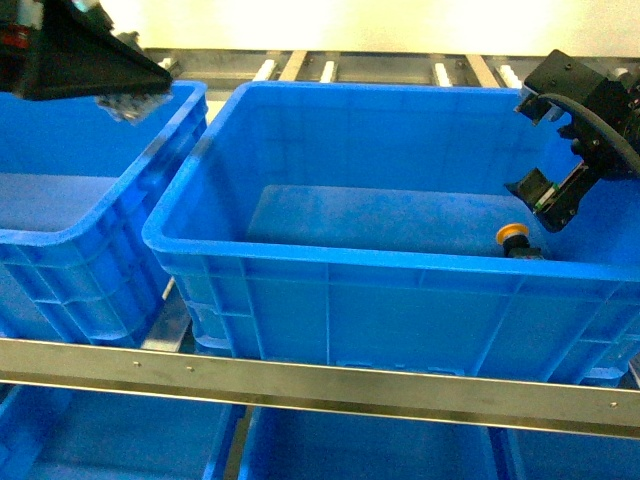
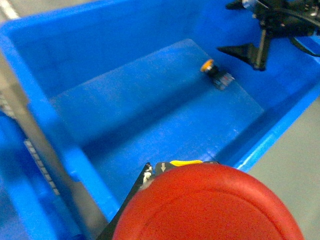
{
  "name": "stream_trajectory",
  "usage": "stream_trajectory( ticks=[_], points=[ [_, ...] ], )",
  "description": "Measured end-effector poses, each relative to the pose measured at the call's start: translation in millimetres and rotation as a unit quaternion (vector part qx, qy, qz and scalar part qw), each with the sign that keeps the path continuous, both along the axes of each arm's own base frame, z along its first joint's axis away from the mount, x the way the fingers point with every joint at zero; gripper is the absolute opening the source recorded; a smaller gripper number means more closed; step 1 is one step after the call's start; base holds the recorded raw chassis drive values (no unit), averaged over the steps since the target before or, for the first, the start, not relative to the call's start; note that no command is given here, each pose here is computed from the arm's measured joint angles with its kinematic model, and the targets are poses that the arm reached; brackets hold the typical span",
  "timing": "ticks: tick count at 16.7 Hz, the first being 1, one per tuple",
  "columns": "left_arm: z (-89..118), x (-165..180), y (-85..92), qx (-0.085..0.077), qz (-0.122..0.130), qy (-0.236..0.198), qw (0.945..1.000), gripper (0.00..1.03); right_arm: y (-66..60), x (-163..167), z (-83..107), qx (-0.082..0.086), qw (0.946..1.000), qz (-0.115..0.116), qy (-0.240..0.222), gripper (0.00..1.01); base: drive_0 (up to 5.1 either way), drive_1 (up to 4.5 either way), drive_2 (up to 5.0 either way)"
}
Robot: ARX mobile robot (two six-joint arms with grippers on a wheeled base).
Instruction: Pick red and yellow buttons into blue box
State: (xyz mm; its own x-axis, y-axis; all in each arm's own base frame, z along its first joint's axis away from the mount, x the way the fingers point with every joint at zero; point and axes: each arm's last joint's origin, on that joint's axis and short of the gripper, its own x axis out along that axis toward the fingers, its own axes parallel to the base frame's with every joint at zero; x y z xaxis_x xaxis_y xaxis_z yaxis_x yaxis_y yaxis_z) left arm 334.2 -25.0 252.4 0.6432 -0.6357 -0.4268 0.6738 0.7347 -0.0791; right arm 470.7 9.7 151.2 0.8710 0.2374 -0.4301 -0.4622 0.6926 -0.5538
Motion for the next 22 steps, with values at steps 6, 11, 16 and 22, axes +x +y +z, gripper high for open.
stream_trajectory(
  ticks=[6, 11, 16, 22],
  points=[
    [-13, 32, -24.1, 0.017, -0.025, 0.014, 0.9995, 0.25, 0.0, 0, 0.0, -0.001, 1.0, 0.0, 0.0, 0.98, 0.0, 0.0, 0.0],
    [-35, 69, -50.4, 0.045, -0.014, 0.022, 0.9986, 0.25, 0.0, 0, 0.0, -0.001, 1.0, 0.0, 0.0, 0.98, 0.0, 0.0, 0.0],
    [-51, 81, -49.6, 0.065, 0.012, 0.037, 0.9972, 0.67, -0.2, 0, 0.0, -0.001, 1.0, 0.0, 0.0, 0.98, 0.0, 0.0, 0.0],
    [-51, 83, -52.0, 0.064, 0.034, 0.006, 0.9973, 0.95, -1.8, -1, -1.4, 0.023, 0.9961, -0.049, -0.069, 0.92, 0.0, 0.0, 0.0]
  ],
)
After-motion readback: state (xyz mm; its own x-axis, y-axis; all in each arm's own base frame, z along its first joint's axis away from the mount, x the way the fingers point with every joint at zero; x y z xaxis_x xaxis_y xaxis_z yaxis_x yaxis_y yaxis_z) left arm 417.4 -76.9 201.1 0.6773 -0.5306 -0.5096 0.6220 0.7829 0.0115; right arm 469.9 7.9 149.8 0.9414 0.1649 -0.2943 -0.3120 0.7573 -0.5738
